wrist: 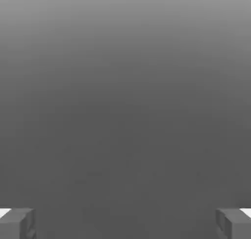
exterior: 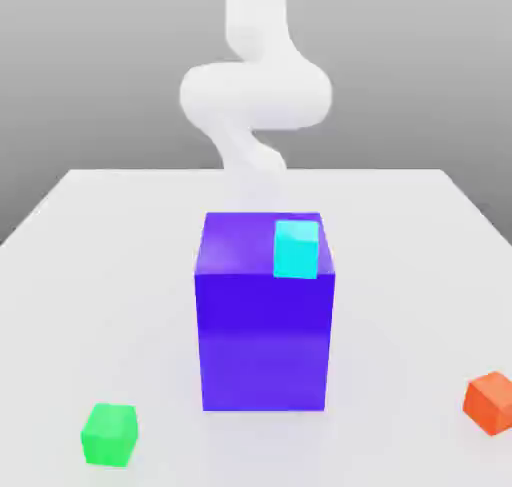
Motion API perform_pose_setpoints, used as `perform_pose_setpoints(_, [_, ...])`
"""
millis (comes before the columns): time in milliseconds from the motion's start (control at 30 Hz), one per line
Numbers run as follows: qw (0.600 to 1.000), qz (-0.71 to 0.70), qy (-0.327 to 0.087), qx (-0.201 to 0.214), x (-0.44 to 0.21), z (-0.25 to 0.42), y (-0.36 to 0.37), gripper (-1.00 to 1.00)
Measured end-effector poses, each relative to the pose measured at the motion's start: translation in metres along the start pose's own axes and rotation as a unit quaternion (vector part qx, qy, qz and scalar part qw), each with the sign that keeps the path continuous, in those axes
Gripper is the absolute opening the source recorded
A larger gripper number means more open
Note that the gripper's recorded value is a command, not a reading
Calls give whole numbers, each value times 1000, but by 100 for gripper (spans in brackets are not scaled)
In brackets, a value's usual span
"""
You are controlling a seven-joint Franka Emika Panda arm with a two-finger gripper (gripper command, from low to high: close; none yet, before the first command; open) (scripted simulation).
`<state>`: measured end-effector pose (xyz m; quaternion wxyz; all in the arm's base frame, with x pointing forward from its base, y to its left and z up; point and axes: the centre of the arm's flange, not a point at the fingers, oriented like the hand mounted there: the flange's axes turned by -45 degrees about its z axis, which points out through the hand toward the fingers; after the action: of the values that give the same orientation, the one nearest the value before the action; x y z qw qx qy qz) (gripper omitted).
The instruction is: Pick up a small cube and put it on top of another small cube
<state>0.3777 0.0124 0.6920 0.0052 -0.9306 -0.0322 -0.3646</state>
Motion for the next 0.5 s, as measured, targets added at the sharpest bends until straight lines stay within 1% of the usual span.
perform_pose_setpoints(233, [991, -103, -73, 48, 16, 106, -44, 0])
perform_pose_setpoints(500, [959, -220, -147, 99, 2, 227, -112, 0])
